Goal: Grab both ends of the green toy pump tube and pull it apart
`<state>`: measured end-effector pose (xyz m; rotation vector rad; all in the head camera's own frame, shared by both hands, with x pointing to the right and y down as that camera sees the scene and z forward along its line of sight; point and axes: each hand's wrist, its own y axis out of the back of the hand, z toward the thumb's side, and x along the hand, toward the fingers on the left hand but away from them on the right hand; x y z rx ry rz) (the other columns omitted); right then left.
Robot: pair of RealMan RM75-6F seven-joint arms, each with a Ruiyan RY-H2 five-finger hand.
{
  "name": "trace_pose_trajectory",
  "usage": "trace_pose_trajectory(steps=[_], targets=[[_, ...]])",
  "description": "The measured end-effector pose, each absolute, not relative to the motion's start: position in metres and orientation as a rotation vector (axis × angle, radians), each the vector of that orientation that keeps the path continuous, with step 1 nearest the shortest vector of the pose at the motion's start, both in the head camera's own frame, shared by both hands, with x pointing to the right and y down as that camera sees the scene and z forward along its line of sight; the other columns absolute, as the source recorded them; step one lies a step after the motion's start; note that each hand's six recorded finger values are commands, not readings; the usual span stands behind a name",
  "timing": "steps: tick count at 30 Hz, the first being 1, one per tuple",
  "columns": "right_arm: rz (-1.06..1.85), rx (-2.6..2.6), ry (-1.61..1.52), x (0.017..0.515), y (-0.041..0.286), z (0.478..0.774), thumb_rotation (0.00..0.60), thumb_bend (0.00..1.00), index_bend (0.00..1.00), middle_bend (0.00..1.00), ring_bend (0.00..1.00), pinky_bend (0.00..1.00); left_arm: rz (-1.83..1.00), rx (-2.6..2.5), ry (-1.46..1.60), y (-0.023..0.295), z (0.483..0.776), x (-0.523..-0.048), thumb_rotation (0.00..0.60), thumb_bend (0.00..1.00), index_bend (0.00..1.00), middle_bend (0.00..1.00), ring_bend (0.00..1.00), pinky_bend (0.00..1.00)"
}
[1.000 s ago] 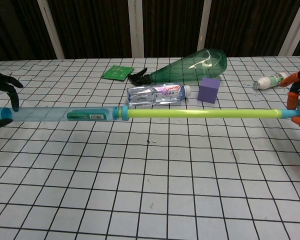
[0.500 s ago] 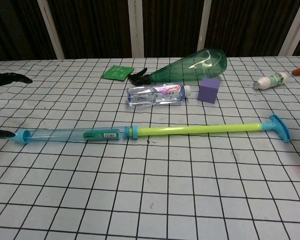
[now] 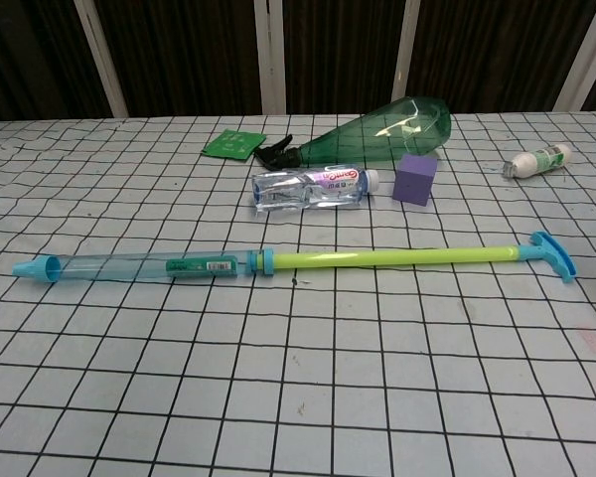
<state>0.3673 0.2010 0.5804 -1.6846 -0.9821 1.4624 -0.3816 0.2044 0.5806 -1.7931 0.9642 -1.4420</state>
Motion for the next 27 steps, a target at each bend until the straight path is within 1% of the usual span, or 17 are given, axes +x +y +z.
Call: trace_pose_trajectory(steps=[6, 11, 14, 19, 23, 27], targets=[[1.389, -1.611, -0.990, 0.393, 0.229, 0.554, 0.600, 0.26, 0.00, 0.00, 0.00, 0.00, -1.397, -1.756, 1.016, 0.234, 0.559, -0.406, 0.600, 0.13, 0.02, 0.00, 0.00, 0.00], [1.405, -1.540, -1.002, 0.415, 0.250, 0.539, 0.600, 0.26, 0.00, 0.00, 0.00, 0.00, -1.405, -1.681, 1.065, 0.243, 0.542, -0.433, 0.600, 0.13, 0.02, 0.00, 0.00, 0.00], [1.403, -1.520, -1.032, 0.419, 0.249, 0.535, 0.600, 0.26, 0.00, 0.00, 0.00, 0.00, -1.415, -1.633, 1.088, 0.244, 0.535, -0.447, 0.600, 0.13, 0.02, 0.00, 0.00, 0.00], [1.411, -1.527, -1.087, 0.427, 0.251, 0.530, 0.600, 0.26, 0.00, 0.00, 0.00, 0.00, -1.420, -1.563, 1.141, 0.234, 0.530, -0.463, 0.600, 0.13, 0.02, 0.00, 0.00, 0.00], [1.414, -1.541, -1.100, 0.429, 0.254, 0.530, 0.600, 0.26, 0.00, 0.00, 0.00, 0.00, -1.448, -1.539, 1.159, 0.229, 0.535, -0.474, 0.600, 0.13, 0.02, 0.00, 0.00, 0.00], [1.427, -1.541, -1.062, 0.426, 0.256, 0.535, 0.600, 0.26, 0.00, 0.00, 0.00, 0.00, -1.461, -1.541, 1.158, 0.229, 0.538, -0.475, 0.600, 0.13, 0.02, 0.00, 0.00, 0.00]])
